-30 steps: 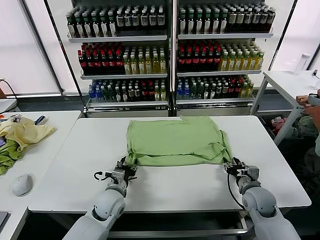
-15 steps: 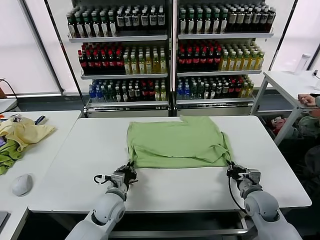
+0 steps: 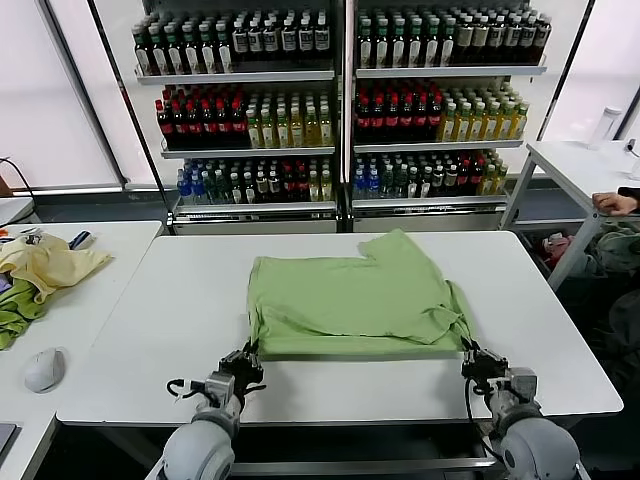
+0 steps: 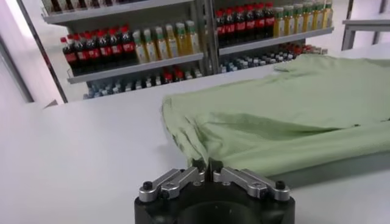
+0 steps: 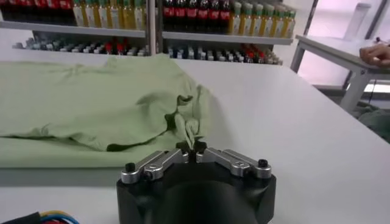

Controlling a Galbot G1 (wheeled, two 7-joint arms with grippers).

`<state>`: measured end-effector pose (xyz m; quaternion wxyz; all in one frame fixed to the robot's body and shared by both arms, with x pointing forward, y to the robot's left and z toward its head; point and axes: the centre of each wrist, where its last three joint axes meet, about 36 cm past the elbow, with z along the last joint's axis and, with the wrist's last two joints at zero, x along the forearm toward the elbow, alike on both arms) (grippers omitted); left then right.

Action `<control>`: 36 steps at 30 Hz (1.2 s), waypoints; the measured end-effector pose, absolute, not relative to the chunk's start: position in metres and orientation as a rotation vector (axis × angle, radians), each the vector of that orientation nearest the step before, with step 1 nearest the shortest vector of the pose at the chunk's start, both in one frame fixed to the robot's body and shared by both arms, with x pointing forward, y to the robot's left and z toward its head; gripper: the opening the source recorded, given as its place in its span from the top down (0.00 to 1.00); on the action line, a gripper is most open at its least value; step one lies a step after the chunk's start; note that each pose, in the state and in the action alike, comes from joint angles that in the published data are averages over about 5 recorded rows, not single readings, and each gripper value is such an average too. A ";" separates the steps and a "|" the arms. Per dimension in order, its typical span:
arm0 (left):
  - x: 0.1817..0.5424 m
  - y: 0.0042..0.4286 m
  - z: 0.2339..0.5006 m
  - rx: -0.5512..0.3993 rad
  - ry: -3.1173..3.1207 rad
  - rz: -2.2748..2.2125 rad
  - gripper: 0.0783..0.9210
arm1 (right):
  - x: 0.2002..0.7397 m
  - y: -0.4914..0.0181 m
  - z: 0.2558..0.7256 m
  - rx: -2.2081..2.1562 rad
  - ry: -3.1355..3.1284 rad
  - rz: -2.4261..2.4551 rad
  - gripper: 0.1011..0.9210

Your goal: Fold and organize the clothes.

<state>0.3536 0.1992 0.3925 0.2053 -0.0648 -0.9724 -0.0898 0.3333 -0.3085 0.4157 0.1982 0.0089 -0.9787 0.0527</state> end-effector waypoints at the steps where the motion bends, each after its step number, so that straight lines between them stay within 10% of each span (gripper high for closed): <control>1: 0.347 0.200 0.394 -0.178 -2.708 -0.252 0.96 | 0.327 -0.307 0.418 0.026 -2.736 0.157 0.95; 19: 0.291 0.220 0.424 -0.093 -2.709 -0.359 0.51 | 0.297 -0.294 0.461 0.056 -2.829 0.251 0.37; 26: 0.315 0.223 0.421 -0.082 -2.745 -0.345 0.26 | 0.345 -0.295 0.458 0.066 -2.860 0.208 0.15; 36: 0.389 0.209 0.409 -0.107 -2.774 -0.279 0.12 | 0.447 -0.287 0.447 0.112 -2.853 0.140 0.12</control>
